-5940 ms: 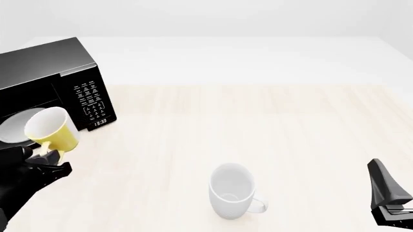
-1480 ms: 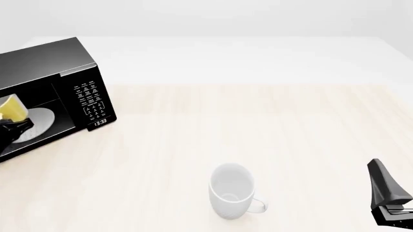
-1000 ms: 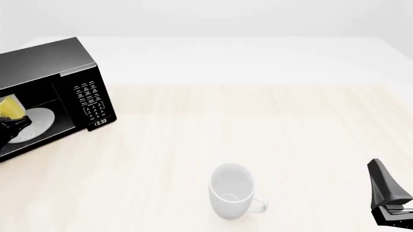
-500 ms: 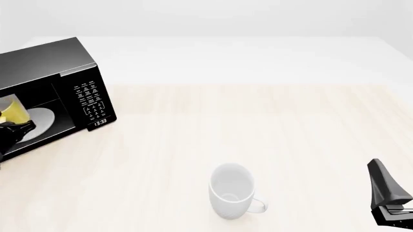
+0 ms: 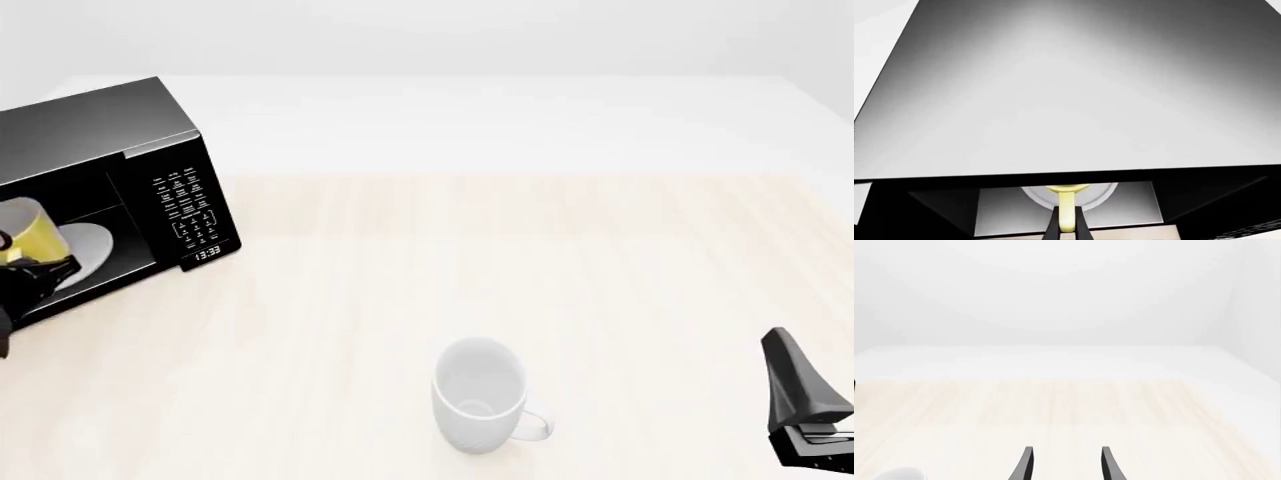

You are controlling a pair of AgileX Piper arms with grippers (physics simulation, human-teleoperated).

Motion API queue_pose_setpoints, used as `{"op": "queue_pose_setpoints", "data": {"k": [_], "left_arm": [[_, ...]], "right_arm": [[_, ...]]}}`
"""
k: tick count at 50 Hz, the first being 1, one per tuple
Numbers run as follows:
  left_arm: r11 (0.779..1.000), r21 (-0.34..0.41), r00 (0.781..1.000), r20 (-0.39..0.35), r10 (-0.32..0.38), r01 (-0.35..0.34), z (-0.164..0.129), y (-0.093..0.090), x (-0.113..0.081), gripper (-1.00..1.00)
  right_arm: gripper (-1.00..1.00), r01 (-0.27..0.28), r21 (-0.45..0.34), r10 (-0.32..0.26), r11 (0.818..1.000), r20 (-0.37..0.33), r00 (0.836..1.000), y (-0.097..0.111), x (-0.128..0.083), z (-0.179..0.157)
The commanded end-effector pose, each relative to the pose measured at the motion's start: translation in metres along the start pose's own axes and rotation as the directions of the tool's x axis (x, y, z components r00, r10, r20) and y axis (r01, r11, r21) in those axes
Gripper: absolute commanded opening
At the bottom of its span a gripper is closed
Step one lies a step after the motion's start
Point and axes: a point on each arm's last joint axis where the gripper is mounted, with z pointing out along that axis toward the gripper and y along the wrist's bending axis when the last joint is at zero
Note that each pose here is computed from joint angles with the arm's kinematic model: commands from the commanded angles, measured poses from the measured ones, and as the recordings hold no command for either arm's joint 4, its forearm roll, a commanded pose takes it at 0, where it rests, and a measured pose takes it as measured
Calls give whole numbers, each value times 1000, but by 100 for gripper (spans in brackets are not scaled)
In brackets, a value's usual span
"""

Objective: Put the yellow and white mug in the microwave and close it.

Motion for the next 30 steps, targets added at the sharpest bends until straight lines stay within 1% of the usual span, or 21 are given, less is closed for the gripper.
{"op": "queue_pose_setpoints", "data": {"k": [1, 7, 14, 15, 30], "left_arm": [[1000, -2, 1000, 1, 7, -7, 2, 1, 1, -100], [1000, -13, 1000, -3, 5, -5, 4, 5, 3, -100], [1000, -13, 1000, -3, 7, -7, 4, 5, 3, -100], [1000, -13, 1000, -6, 7, -7, 4, 5, 3, 100], [1000, -12, 1000, -9, 13, -13, 5, 5, 5, 100]], "right_arm": [[100, 0, 0, 0, 1000, 1, 1000, 0, 0, 0], [100, 0, 0, 0, 1000, 1, 1000, 0, 0, 0], [100, 0, 0, 0, 1000, 1, 1000, 0, 0, 0], [100, 0, 0, 0, 1000, 1, 1000, 0, 0, 0], [100, 1, 0, -1, 1000, 2, 1000, 0, 0, 0]]}}
